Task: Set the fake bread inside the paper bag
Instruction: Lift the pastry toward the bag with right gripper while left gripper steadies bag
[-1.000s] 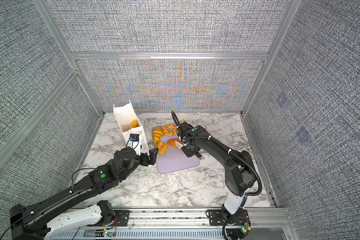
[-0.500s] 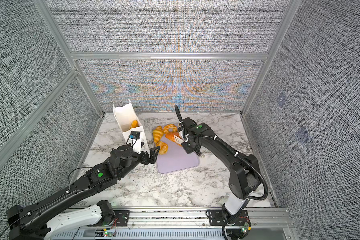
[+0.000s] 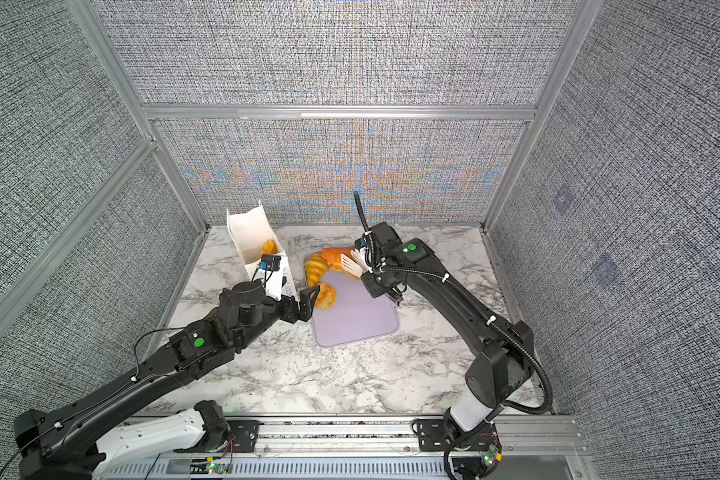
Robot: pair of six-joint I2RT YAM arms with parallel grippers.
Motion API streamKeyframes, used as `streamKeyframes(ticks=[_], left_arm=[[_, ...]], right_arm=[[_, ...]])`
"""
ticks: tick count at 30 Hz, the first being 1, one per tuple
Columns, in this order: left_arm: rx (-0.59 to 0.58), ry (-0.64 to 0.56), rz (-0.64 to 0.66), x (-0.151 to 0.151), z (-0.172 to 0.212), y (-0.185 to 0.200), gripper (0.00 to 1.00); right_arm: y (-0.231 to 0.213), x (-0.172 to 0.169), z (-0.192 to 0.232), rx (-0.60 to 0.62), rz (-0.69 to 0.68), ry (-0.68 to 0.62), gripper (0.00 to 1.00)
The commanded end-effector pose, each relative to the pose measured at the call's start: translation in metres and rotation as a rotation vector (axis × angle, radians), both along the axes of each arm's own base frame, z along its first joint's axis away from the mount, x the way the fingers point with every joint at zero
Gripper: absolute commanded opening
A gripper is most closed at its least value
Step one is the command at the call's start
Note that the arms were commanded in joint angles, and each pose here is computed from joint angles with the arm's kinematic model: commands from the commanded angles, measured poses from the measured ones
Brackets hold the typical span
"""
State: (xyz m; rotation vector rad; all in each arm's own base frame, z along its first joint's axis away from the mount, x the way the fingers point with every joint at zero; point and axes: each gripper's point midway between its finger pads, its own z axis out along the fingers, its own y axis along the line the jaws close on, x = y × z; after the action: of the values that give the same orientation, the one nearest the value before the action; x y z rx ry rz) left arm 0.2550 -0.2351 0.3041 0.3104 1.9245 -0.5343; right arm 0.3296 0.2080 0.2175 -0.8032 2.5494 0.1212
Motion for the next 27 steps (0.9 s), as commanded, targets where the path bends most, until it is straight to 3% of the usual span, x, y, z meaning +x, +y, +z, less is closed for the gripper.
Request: streamKeyframes(ticks=[1, 12, 21, 27], left_arm=[[0.007, -0.016, 0.023, 0.006, 0.009, 0.006, 0.99], [0.035, -0.016, 0.079, 0.02, 0.024, 0.024, 1.0], [0.065, -0.032, 0.13, 0.021, 0.053, 0.053, 0.99], [0.093, -0.031, 0.152, 0.021, 0.063, 0.068, 0.99]], right_arm=[[0.006, -0.001, 0.011, 0.044, 0.01, -0.008, 0.31], [0.019, -0.003, 0.045, 0.155, 0.036, -0.057, 0.31], [0.053, -0.009, 0.087, 0.392, 0.119, -0.112, 0.31], [0.07, -0.015, 0.107, 0.477, 0.164, -0.13, 0.32]])
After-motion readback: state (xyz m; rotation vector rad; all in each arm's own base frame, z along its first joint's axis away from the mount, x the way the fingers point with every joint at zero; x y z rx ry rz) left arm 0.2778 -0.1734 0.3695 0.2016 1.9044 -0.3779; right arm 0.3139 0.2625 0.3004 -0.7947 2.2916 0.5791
